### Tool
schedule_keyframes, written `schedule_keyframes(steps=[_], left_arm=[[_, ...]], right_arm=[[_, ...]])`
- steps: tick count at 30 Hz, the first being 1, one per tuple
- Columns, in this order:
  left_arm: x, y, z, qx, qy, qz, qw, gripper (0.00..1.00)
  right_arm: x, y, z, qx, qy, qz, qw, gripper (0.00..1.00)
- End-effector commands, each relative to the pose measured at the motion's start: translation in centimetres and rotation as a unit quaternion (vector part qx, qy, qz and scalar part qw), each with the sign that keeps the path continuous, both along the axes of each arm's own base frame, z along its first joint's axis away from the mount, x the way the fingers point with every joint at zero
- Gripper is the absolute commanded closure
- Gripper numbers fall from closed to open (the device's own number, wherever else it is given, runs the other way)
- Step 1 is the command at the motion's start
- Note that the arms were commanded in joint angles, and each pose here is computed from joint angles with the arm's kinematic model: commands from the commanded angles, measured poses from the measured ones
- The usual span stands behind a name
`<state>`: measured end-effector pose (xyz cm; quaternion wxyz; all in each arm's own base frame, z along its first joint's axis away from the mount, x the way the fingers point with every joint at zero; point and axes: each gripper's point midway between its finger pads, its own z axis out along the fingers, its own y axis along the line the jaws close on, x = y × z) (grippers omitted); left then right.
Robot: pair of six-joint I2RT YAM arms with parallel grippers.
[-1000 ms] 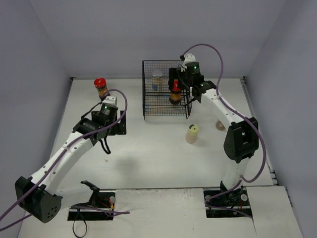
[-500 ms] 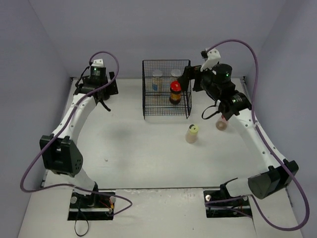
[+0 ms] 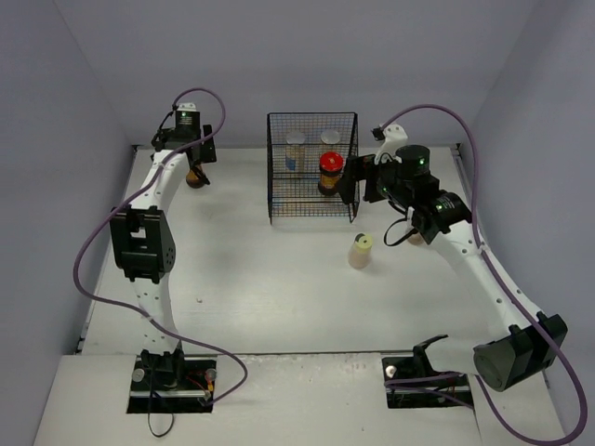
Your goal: Organize the condiment bottles
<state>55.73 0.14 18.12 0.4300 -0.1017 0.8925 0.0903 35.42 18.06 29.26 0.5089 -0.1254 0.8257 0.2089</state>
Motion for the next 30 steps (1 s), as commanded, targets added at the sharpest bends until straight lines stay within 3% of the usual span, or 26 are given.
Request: schedule_keyframes(steps=[1,18,22,26,27,29,30], left_arm=[[2.0,1.5,5.5,0.008,-0.077,0.009,0.997,0.13],[4.9,2.7,0.9,-0.027,-0.061,0.005,0.998,0.14],[4.9,2.6,0.8,-0.03,-0.06,-0.002,0.998,0.21],[4.6,2.4,0.7,-0.03,-0.059,-0.011,0.998,0.41],[4.6,2.3,0.8,-0.03,-0.06,-0.016,0.998,0.56],[4.2,1.8,1.4,-0.039,-0.064,-0.027,0.997,0.72],[4.0,1.6,1.7,-0.043,-0.066,-0.032,0.996,0.85]], right_arm=[[-0.5,0.4,2.1,0.016,-0.035,0.017,0.999,0.0],[0.0,0.6,-1.2,-0.011,0.0,0.027,1.0,0.0],[-0.1,0.7,-1.4,-0.01,0.003,0.028,1.0,0.0],[-0.2,0.6,-1.3,-0.009,0.004,0.027,1.0,0.0],[-0.2,0.5,-1.3,-0.009,0.004,0.026,1.0,0.0],[-0.3,0.5,-1.2,-0.007,0.005,0.025,1.0,0.0],[-0.4,0.5,-1.1,-0.006,0.003,0.025,1.0,0.0]])
